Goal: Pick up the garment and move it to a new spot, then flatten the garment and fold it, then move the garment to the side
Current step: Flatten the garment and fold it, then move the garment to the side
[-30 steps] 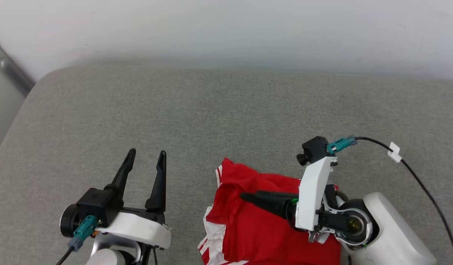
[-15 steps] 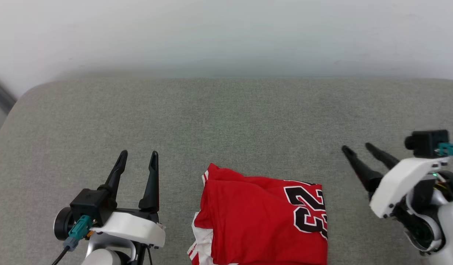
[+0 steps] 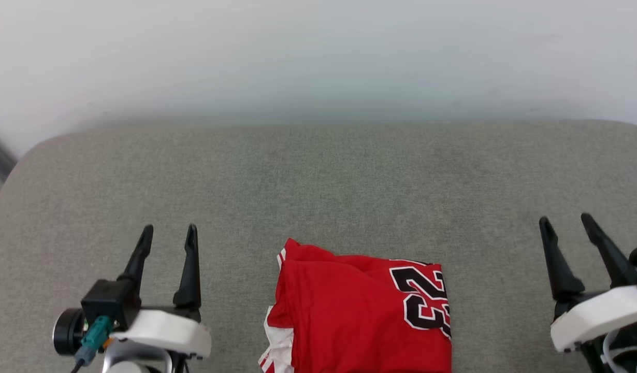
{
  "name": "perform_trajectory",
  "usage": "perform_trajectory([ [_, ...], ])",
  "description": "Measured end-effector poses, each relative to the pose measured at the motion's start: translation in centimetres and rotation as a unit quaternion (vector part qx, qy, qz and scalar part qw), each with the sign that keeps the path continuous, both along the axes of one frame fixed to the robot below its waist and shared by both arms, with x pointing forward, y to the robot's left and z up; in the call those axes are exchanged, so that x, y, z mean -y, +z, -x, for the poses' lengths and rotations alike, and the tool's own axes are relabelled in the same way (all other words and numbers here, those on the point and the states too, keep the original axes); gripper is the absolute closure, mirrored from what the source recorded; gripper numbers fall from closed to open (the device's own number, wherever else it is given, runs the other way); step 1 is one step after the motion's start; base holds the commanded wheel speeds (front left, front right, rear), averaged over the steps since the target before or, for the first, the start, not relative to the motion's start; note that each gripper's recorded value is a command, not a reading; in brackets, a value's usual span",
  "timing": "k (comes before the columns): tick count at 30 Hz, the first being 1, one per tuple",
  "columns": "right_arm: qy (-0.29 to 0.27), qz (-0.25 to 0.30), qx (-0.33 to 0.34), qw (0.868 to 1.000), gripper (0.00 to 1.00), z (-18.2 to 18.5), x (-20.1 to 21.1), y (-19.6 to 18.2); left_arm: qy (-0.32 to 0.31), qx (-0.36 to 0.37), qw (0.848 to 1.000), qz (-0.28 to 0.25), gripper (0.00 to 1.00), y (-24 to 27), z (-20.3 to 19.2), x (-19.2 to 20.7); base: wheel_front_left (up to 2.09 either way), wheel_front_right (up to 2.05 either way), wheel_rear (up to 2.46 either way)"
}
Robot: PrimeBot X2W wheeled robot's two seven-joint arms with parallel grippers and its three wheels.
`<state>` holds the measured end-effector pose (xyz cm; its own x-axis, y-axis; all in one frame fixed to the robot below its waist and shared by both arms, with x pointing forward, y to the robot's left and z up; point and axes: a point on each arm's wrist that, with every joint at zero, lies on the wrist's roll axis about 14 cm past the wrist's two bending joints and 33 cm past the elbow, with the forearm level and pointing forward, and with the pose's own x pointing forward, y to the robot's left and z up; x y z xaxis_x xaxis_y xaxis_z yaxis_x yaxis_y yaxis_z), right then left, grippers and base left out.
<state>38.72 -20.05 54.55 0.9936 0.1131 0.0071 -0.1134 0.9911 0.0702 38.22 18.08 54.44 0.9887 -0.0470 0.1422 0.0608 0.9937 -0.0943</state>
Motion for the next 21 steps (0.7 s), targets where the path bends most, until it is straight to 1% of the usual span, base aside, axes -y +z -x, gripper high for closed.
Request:
perform_trajectory([
  [9,-0.003,0.004,-0.006,1.0,0.0,3.1,-0.5,-0.9,-0.007,-0.028,1.0,-0.011,0.0,-2.1,1.8,0.1,0.0,0.0,0.0],
  [21,-0.008,0.0,-0.008,1.0,0.0,3.8,-0.6,-0.8,-0.011,-0.034,0.999,-0.005,0.0,-2.6,1.3,0.3,0.0,0.0,0.0],
])
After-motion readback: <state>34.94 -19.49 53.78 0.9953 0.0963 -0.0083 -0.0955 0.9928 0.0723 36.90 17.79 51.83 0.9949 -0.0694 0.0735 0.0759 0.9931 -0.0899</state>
